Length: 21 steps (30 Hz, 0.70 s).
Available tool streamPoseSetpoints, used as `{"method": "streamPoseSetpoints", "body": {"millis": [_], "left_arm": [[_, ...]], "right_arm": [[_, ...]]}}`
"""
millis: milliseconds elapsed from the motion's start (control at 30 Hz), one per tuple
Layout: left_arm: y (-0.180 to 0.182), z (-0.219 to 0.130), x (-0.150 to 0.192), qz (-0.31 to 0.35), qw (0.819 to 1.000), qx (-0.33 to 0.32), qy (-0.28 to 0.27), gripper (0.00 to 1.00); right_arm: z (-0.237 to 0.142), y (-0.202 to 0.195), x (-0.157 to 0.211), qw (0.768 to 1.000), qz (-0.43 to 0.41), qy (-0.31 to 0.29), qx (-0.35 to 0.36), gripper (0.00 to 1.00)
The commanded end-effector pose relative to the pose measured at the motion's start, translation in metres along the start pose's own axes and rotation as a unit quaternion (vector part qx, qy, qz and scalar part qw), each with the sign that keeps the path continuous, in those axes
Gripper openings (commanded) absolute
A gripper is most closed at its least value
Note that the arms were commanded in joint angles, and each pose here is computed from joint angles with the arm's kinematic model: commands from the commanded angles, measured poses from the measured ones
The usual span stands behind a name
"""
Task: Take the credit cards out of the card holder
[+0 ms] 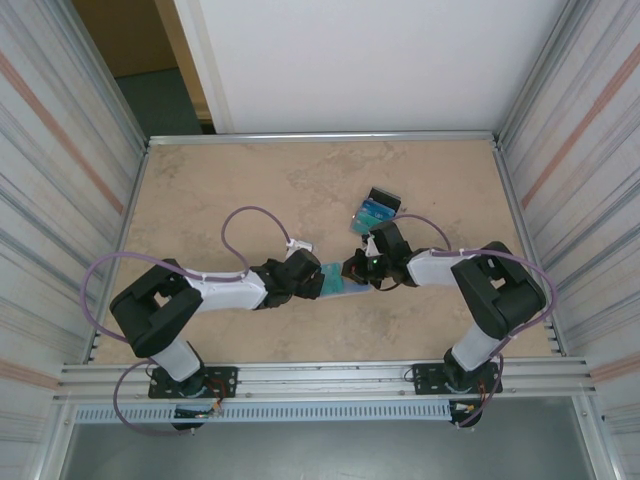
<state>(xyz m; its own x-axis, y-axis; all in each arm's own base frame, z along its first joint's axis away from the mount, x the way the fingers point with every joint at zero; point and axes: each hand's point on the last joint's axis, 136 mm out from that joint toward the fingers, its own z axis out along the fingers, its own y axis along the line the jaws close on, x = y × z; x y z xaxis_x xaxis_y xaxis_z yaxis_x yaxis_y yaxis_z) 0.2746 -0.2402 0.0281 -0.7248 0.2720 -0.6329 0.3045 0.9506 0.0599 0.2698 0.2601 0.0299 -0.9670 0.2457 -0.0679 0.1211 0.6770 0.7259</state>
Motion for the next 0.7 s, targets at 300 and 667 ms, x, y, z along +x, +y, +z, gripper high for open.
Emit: {"method": "streamPoseSetpoints", "body": {"millis": [300, 667], "left_arm": [[0.014, 0.000, 0.009, 0.065, 0.997, -0.038, 0.027, 0.99], [-0.004, -0.021, -0.036, 0.065, 0.997, 0.006, -0.037, 0.99]], "right_arm": [[-0.016, -0.006, -0.004, 0.999, -0.023, -0.021, 0.027, 0.00], [-0.020, -0.001, -0.004, 0.999, -0.038, -0.026, 0.029, 0.00]]}}
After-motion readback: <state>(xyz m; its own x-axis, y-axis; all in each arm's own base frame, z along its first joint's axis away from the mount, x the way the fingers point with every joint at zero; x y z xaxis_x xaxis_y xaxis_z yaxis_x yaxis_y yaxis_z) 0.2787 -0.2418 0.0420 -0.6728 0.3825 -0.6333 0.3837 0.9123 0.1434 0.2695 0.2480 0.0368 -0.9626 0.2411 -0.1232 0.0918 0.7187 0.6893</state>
